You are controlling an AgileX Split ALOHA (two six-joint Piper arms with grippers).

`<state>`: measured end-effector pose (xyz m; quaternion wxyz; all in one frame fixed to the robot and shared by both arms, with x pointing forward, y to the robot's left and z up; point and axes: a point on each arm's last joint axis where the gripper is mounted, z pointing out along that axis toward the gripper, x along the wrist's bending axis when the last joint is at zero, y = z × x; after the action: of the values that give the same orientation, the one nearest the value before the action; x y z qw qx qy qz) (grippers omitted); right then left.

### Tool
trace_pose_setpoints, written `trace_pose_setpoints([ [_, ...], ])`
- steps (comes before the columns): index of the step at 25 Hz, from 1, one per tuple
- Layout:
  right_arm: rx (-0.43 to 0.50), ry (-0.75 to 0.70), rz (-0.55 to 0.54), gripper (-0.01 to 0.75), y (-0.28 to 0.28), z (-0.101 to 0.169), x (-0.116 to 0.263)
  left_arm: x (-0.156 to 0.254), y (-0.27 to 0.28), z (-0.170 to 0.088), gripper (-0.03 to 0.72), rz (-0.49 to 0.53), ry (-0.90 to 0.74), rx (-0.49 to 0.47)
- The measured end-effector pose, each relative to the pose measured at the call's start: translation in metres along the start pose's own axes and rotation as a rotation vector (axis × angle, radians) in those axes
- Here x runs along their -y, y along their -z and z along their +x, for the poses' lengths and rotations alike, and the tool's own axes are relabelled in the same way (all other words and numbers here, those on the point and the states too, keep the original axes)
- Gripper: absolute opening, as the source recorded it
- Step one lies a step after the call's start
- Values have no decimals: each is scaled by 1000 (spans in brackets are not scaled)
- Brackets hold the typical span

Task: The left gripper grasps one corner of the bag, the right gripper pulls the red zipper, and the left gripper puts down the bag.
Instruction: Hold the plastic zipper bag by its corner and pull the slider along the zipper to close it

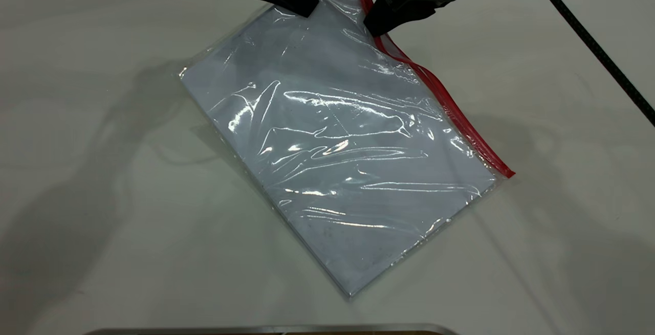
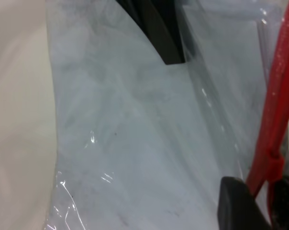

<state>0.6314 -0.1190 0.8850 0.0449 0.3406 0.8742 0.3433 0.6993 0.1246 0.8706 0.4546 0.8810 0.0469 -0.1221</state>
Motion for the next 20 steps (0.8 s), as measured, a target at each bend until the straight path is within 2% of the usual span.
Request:
trace_pose_setpoints([
  [3, -5, -4, -7, 283, 0, 0, -1, 0, 0, 0, 51, -1, 0, -1],
  [7, -5, -14, -21, 288, 0, 0, -3, 0, 0, 0, 51, -3, 1, -1],
  [20, -14, -12, -49, 183, 2, -1, -12, -1, 0, 0, 51, -7, 3, -1],
])
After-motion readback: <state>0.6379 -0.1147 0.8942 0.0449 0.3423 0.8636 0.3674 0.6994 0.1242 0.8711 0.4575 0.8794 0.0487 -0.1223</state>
